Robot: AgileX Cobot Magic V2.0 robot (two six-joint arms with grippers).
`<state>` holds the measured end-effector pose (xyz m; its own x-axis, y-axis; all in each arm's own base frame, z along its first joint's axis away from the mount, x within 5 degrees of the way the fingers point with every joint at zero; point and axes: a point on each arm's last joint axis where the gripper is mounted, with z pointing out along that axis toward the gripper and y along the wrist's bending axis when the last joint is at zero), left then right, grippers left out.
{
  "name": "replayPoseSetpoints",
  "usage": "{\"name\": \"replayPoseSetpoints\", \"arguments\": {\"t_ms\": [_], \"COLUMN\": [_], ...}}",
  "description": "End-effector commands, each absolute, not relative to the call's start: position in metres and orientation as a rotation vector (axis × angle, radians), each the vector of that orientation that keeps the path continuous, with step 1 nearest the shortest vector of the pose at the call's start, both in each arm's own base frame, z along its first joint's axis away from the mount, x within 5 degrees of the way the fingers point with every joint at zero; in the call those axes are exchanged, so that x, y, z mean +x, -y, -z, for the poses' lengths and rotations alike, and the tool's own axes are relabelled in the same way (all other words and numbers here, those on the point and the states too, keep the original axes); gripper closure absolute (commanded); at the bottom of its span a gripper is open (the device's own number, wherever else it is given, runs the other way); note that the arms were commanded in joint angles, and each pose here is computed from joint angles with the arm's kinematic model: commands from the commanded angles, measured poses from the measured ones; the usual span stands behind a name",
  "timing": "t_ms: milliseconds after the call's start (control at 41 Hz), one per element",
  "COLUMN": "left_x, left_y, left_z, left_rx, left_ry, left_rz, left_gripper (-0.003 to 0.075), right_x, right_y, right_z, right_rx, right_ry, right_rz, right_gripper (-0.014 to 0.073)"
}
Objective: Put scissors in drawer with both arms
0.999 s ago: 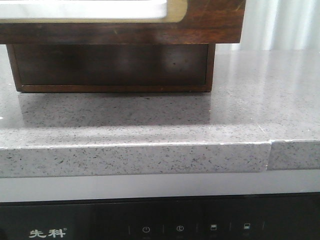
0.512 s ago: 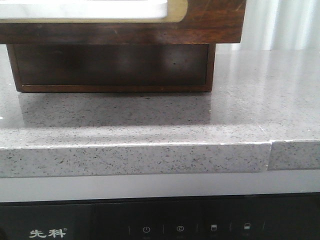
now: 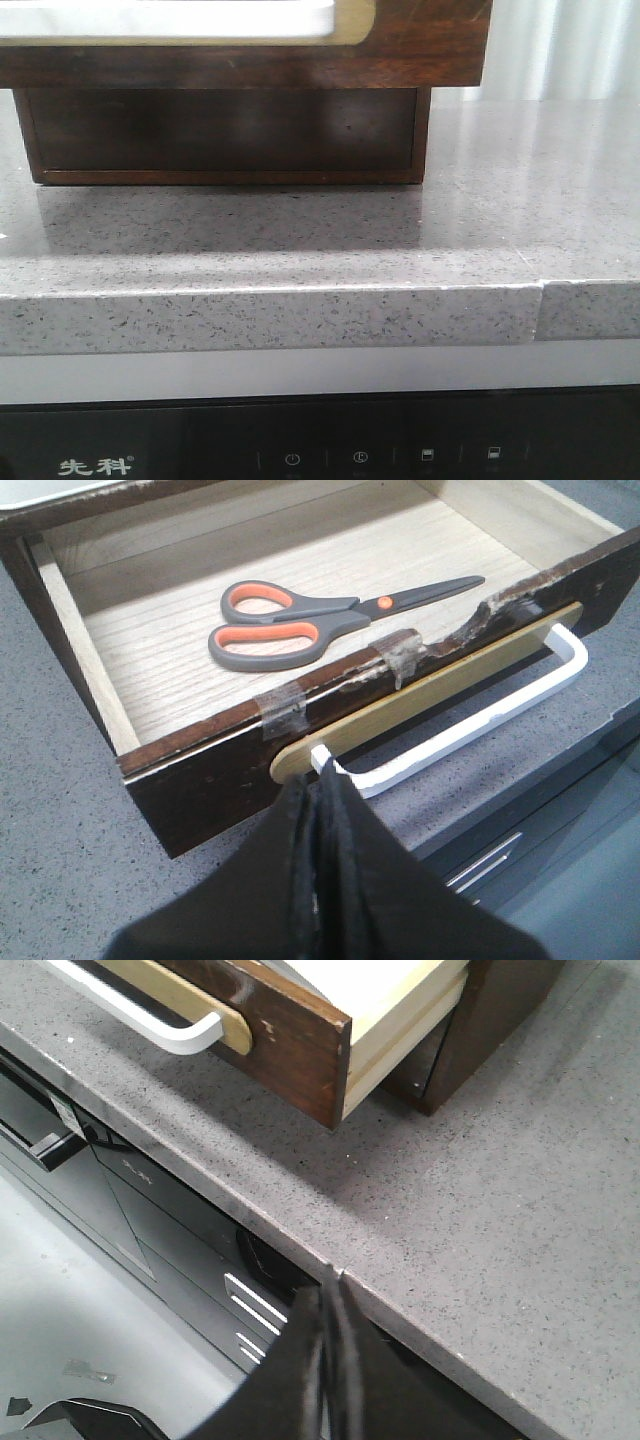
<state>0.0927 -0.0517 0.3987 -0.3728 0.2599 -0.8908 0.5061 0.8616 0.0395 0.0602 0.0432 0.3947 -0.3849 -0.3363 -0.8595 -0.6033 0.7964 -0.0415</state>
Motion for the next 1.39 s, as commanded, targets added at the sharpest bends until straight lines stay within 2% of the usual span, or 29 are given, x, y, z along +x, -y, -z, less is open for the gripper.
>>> {"name": "replayPoseSetpoints", "arguments": {"t_ms": [0, 244, 365, 609, 877, 1048, 1364], "left_x": [0.093, 0.087, 0.082, 0.064, 0.049, 0.055, 0.055], "left_y": [0.053, 0.044, 0.031, 0.011, 0.004, 0.003, 0.003], "left_z": [-0.416, -0.414, -0.400, -0.331, -0.246, -0.213, -0.207], "left_rx": [0.532, 0.466, 0.350, 0.160, 0.075, 0.041, 0.037], "left_ry": [-1.873, -1.844, -1.789, -1.621, -1.491, -1.462, -1.460], "left_rz": [0.319, 0.297, 0.233, 0.108, 0.037, 0.036, 0.035], "left_gripper": [0.0741, 0.0741, 0.0741, 0.0741, 0.0741, 0.0741, 0.0741], "right_x": [0.062, 0.062, 0.062, 0.062, 0.062, 0.062, 0.062], "right_y": [-0.043, -0.043, -0.043, -0.043, -0.043, -0.043, -0.043], "right_z": [-0.407, -0.407, -0.407, -0.407, -0.407, -0.407, -0.407], "right_rx": [-0.666, -0.666, -0.666, -0.666, -0.666, -0.667, -0.667], "right_ry": [-1.918, -1.918, -1.918, -1.918, -1.918, -1.921, -1.920], "right_rz": [-0.349, -0.349, -0.349, -0.349, -0.349, -0.349, -0.349], "right_gripper": [0.0662, 0.0662, 0.0662, 0.0662, 0.0662, 0.0662, 0.0662]}}
